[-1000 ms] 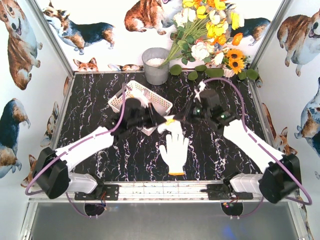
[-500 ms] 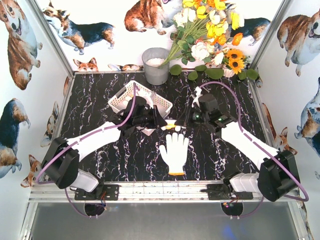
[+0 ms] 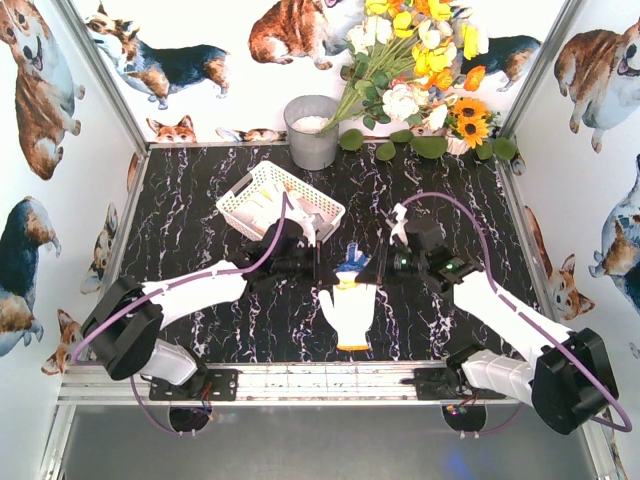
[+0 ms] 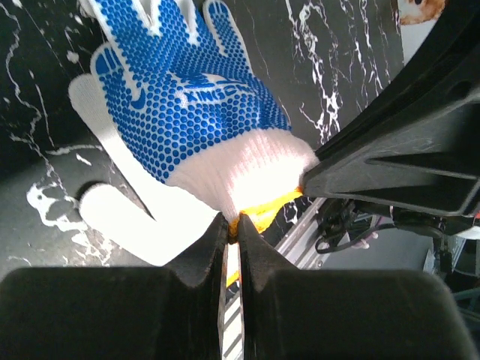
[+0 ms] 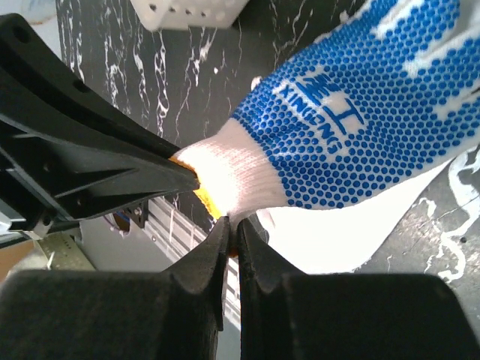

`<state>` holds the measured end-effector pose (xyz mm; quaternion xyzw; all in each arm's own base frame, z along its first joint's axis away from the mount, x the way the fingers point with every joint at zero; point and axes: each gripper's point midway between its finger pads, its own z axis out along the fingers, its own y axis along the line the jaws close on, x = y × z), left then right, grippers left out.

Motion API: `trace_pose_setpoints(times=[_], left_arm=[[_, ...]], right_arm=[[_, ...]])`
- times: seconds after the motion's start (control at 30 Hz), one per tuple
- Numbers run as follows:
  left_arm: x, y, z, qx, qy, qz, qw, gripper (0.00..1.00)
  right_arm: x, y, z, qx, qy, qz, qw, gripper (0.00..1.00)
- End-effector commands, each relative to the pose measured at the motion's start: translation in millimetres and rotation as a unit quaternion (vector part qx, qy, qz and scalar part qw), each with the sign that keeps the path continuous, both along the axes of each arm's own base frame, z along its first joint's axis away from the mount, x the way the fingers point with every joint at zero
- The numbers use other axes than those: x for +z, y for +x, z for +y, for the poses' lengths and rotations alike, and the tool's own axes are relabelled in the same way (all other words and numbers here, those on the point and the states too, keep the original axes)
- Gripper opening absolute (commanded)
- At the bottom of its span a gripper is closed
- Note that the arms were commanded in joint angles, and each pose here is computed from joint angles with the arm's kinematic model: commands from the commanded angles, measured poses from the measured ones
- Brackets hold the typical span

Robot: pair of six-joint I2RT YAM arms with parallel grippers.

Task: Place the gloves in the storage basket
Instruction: Pair the glove with the glove.

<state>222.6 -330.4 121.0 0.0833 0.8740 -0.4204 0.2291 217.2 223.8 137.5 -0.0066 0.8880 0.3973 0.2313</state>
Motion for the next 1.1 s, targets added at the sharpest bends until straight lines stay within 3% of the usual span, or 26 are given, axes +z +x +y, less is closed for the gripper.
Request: trace_pose_setpoints(times=[0.0, 0.23, 0.4, 0.7, 1.07], left_arm=[[10.1, -9.3, 0.0, -0.003, -0.012, -0.007, 1.0, 0.0], [15.2, -13.1, 10.5, 0.011, -0.005, -0.011, 1.0, 0.0], [17.8, -6.6, 10.8, 0.023, 0.0, -0.018, 1.0, 0.0], [43.7, 41.5, 6.0, 0.069, 0.029, -0.08, 0.994, 0.0], [72.4, 94.7, -6.1, 0.073, 0.031, -0.127, 0.989, 0.0]], right_arm=[[3.2, -12.2, 5.9, 0.016, 0.018, 0.001, 1.0, 0.0], [-10.4, -20.8, 12.8, 0.015, 0.013, 0.025, 0.999, 0.0], [-9.6, 1.3, 6.5, -0.04, -0.009, 0.013, 0.999, 0.0], [38.4, 53.9, -20.3, -0.133, -0.06, -0.083, 0.986, 0.0], [70.8, 100.1, -32.3, -0.13, -0.074, -0.133, 0.98, 0.0]])
